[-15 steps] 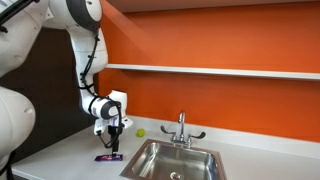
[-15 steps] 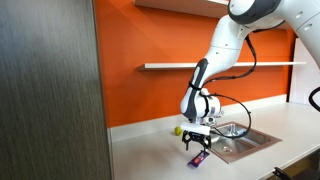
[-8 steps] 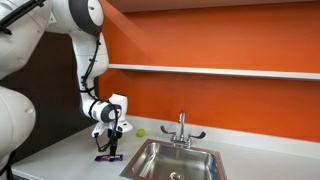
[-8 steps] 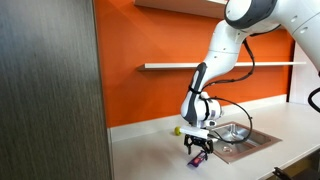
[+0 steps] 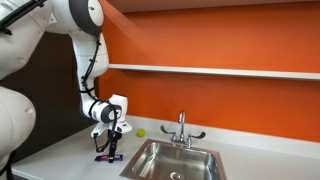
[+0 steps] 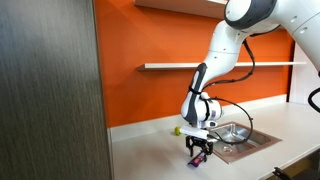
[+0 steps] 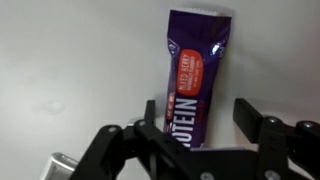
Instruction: Put the candy bar on the shelf
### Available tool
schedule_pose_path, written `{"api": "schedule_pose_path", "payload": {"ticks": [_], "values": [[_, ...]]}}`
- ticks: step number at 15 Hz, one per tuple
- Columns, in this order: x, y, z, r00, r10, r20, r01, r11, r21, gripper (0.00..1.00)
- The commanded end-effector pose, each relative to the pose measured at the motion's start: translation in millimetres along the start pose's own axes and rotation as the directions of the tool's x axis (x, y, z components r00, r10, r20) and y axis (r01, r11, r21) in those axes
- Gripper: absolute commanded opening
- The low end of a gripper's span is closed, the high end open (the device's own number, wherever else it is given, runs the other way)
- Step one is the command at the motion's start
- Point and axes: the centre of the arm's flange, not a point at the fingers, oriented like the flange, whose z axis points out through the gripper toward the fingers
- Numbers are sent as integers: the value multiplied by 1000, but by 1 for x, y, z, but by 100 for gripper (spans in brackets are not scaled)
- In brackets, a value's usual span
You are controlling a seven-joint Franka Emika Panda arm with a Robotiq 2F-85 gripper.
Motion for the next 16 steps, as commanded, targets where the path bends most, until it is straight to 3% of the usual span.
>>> {"api": "schedule_pose_path", "payload": {"ticks": [1, 6, 16], "values": [[-2, -1, -1, 999, 28, 16, -28, 1000, -1, 49], [-3, -2, -2, 1000, 21, 19, -22, 1000, 7, 16], [-10, 2, -24, 1000, -6, -21, 6, 1000, 6, 14]]}}
